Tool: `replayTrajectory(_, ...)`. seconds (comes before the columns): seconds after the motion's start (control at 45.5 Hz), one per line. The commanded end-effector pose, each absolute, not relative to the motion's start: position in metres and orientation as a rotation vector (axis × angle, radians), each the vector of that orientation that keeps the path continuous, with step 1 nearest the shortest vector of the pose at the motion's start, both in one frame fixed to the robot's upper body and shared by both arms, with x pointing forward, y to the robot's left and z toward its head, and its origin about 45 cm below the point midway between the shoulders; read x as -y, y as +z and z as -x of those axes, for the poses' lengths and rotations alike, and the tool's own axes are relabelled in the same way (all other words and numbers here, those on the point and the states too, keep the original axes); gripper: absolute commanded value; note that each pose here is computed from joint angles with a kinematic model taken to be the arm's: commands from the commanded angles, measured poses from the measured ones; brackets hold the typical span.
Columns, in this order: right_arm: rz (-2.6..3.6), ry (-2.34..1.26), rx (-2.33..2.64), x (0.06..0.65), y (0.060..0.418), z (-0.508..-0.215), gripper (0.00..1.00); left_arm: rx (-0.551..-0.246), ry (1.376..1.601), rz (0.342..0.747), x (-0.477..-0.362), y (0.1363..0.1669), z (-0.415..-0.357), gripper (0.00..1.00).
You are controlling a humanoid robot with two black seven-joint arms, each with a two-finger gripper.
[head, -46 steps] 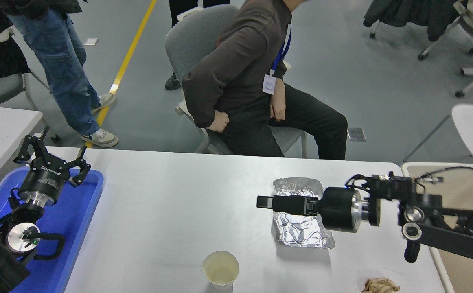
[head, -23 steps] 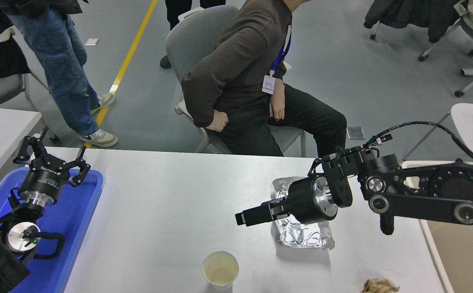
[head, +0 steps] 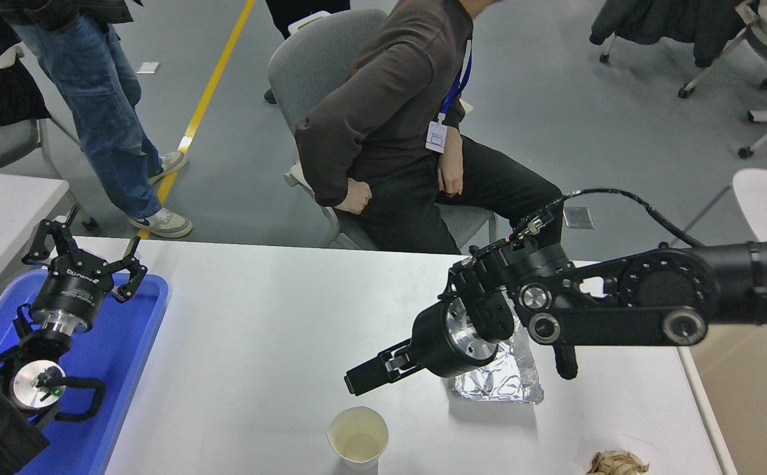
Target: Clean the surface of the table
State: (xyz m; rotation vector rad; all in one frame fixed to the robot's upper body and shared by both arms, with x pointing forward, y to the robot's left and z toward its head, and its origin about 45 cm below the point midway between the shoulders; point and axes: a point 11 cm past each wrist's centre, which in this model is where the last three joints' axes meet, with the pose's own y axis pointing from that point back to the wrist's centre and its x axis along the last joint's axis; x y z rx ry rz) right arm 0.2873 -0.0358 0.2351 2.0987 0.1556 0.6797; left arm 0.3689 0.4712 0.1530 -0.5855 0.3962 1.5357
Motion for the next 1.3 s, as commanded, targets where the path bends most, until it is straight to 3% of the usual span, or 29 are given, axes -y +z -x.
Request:
replayTrajectory(0.0,-2.075,0.652,-0.190,0.019,0.213,-0.279,0.99,-0.396,1.536,0.586,-0.471,0.1531,-0.3689,1.00)
replayTrajectory(0.33,-2.020,0.684,-0.180,0.030,0.171,-0.276,0.98,-0.396,1.536,0.586,-0.471,0.1531,-0.3689,1.00)
replayTrajectory(0.967,-1.992,0.716,-0.163,0.034,0.136,-0.270,0.97,-0.396,1.536,0.586,-0.471,0.1531,-0.3689,1.00)
replayTrajectory(1.099,-1.976,0.767,-0.174,0.034,0.134,-0.270,0.92,-0.396,1.536,0.586,-0.471,0.1531,-0.3689,1.00)
replayTrajectory(1.275,-1.940,0.842,-0.182,0.036,0.131,-0.270,0.76,-0.396,1.536,0.586,-0.471,0.1531,-0.3689,1.00)
